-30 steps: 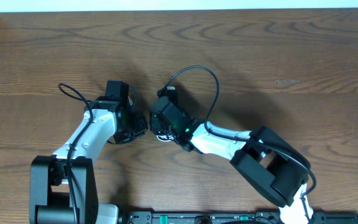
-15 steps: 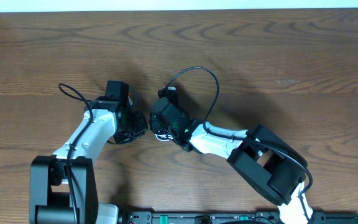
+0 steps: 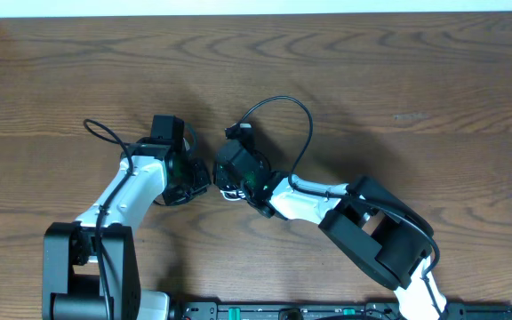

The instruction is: Untangle cables

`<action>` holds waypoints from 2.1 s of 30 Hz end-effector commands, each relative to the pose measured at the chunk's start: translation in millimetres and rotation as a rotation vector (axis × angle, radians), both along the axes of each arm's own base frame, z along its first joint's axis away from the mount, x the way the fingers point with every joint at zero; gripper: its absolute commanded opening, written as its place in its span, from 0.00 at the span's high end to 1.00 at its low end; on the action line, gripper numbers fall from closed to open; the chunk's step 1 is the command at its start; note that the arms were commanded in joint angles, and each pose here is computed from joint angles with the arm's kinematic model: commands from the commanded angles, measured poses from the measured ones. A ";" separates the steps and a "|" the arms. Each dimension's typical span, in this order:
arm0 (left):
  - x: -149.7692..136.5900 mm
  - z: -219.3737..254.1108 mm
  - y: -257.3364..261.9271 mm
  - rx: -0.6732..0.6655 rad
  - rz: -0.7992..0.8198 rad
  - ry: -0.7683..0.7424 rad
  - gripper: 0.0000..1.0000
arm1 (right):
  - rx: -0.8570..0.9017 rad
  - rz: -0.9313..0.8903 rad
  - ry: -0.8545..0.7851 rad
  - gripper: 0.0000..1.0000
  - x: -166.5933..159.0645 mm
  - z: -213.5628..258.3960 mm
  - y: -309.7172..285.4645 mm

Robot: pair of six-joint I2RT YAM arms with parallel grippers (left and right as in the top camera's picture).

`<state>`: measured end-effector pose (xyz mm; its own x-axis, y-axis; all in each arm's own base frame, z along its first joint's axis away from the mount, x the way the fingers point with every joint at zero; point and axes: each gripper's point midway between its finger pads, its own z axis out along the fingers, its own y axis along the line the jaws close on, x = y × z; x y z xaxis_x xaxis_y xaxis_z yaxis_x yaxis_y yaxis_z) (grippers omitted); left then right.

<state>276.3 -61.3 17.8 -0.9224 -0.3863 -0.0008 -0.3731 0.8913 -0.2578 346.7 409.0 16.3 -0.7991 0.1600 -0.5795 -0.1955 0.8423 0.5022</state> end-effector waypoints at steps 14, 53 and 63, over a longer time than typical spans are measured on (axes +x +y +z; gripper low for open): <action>0.6 0.4 -5.5 -0.042 0.003 0.002 0.62 | 0.029 0.064 -0.027 0.99 1.1 39.7 0.0; 7.8 22.5 -33.1 -0.321 -0.171 -0.102 0.46 | 0.313 0.324 0.204 0.99 -20.4 77.1 9.4; 6.6 14.2 -20.7 -0.240 -0.153 -0.082 0.46 | 0.315 0.313 0.206 0.99 -15.1 76.9 4.6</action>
<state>284.7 -90.2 39.1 -0.9696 -0.2445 0.0011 -0.2069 0.8180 -0.5367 326.2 416.5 76.4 -0.9334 0.0211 -0.3582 -0.2795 0.5834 0.7626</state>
